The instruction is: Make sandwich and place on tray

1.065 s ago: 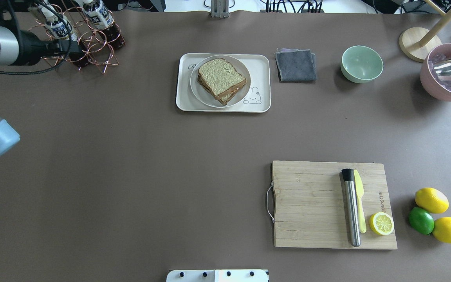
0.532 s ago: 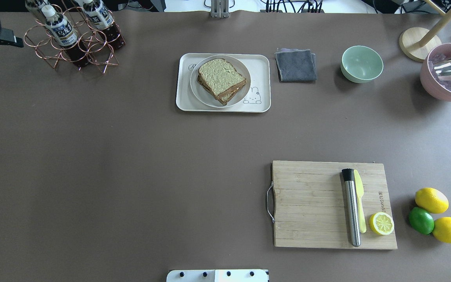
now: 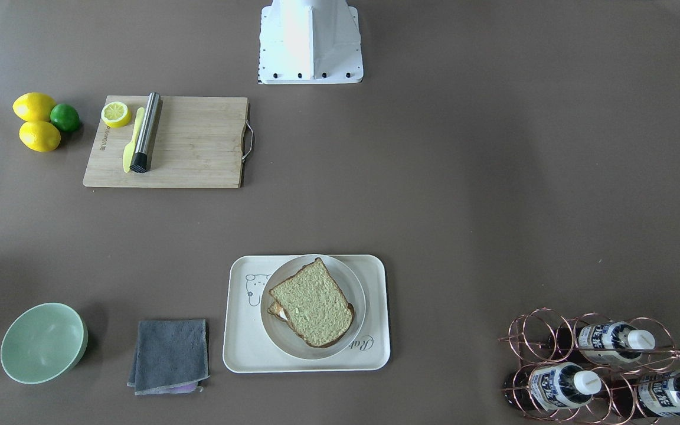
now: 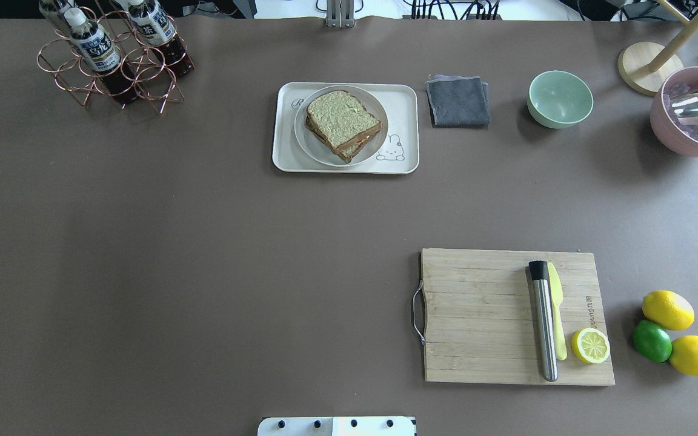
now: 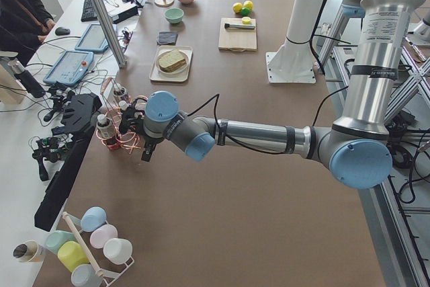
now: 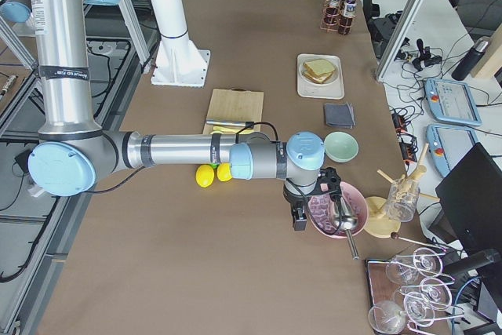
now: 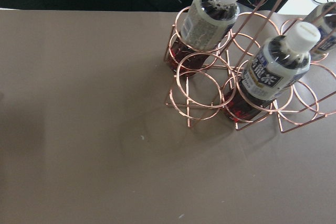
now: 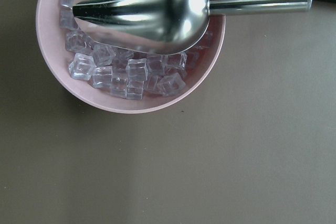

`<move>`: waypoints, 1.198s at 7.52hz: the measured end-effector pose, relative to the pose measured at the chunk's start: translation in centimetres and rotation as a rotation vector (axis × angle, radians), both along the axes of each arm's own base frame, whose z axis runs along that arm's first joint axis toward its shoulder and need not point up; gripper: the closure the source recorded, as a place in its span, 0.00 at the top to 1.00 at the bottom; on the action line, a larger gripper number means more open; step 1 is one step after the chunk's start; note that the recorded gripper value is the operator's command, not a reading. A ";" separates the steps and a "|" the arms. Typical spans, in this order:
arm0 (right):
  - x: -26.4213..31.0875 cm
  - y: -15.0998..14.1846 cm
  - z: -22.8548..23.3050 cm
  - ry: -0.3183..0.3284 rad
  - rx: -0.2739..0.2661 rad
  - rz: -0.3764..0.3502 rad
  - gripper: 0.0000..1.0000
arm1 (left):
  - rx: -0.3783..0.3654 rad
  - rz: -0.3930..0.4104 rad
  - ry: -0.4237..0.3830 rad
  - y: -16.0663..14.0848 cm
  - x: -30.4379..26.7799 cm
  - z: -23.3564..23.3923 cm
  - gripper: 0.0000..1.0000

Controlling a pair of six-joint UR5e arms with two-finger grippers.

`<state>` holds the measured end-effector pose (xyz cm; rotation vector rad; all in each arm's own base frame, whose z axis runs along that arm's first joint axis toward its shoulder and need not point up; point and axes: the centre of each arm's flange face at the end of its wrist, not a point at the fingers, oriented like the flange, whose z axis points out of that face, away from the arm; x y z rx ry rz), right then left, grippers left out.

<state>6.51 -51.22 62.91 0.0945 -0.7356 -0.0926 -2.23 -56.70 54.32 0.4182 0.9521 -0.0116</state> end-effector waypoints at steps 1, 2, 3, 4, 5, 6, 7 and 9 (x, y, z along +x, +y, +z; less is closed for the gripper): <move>0.1 0.1 0.2 -0.002 -0.007 -0.003 0.99 | 0.029 0.043 -0.041 1.0 -2.9 2.1 0.98; 0.2 0.1 0.4 -0.003 -0.013 -0.002 0.99 | 0.035 0.085 -0.077 1.8 -4.9 3.7 0.98; 0.4 0.1 0.5 -0.002 -0.020 0.000 0.99 | -0.003 0.108 -0.096 2.3 -6.0 4.4 0.98; 0.6 -0.1 0.6 0.002 -0.044 0.005 0.99 | -0.048 0.124 -0.116 2.6 -6.4 4.3 0.98; 1.1 -0.2 0.4 0.008 -0.068 0.013 0.99 | -0.076 0.143 -0.159 2.9 -6.4 4.0 0.98; 1.5 -0.1 0.5 0.021 -0.086 0.020 1.00 | -0.109 0.176 -0.194 3.2 -6.1 4.0 0.98; 1.8 0.1 0.8 0.034 -0.100 0.021 1.00 | -0.141 0.213 -0.213 3.6 -5.7 4.4 0.98; 1.9 1.6 2.8 0.036 -0.117 -0.004 1.00 | -0.179 0.246 -0.221 4.4 -5.2 5.6 0.98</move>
